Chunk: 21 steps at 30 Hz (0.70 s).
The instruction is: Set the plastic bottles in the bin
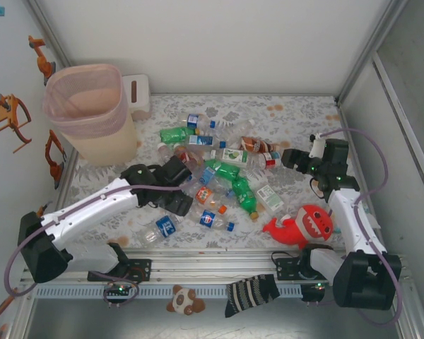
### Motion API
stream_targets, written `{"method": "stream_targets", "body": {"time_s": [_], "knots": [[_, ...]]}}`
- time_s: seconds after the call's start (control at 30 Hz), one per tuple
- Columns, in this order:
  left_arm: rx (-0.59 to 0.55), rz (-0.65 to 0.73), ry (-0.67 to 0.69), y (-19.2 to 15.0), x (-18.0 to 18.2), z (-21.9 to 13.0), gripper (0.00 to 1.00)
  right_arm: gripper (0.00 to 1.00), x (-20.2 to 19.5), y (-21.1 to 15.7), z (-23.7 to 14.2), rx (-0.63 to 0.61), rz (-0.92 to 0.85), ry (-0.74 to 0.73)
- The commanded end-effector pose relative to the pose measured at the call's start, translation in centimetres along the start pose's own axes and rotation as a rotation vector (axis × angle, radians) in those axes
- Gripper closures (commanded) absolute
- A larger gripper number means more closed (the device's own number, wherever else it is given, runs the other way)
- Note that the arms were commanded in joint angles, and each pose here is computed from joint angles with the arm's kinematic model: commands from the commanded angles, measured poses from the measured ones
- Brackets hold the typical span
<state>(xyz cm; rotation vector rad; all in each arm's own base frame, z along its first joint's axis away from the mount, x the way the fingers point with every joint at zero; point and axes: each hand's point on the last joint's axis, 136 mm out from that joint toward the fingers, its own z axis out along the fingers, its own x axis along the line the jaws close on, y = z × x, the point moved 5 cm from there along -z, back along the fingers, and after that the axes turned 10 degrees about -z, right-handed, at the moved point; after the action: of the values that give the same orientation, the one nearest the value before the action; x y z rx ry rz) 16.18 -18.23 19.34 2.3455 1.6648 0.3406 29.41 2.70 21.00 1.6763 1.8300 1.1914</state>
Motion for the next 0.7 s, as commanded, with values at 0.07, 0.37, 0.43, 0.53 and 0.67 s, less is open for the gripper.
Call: {"method": "stream_targets", "body": {"time_s": [0.07, 0.37, 0.43, 0.53, 0.67], "knots": [[0.115, -0.124, 0.135, -3.2, 0.5, 1.4, 0.08, 0.13, 0.7, 1.1, -0.3, -0.013, 0.001, 0.03], [0.158, -0.283, 0.137, -6.1, 0.9, 3.5, 0.08, 0.14, 0.8, 0.9, -0.3, -0.011, 0.004, 0.039], [0.16, -0.304, 0.126, -6.6, 1.0, 4.0, 0.08, 0.14, 0.8, 0.9, -0.3, -0.01, 0.004, 0.042], [0.157, -0.321, 0.124, -7.1, 1.2, 4.8, 0.07, 0.14, 0.8, 0.8, -0.4, -0.006, 0.006, 0.042], [0.171, -0.326, 0.129, -7.8, 1.3, 5.7, 0.04, 0.14, 0.8, 0.7, -0.4, -0.003, 0.008, 0.041]]}}
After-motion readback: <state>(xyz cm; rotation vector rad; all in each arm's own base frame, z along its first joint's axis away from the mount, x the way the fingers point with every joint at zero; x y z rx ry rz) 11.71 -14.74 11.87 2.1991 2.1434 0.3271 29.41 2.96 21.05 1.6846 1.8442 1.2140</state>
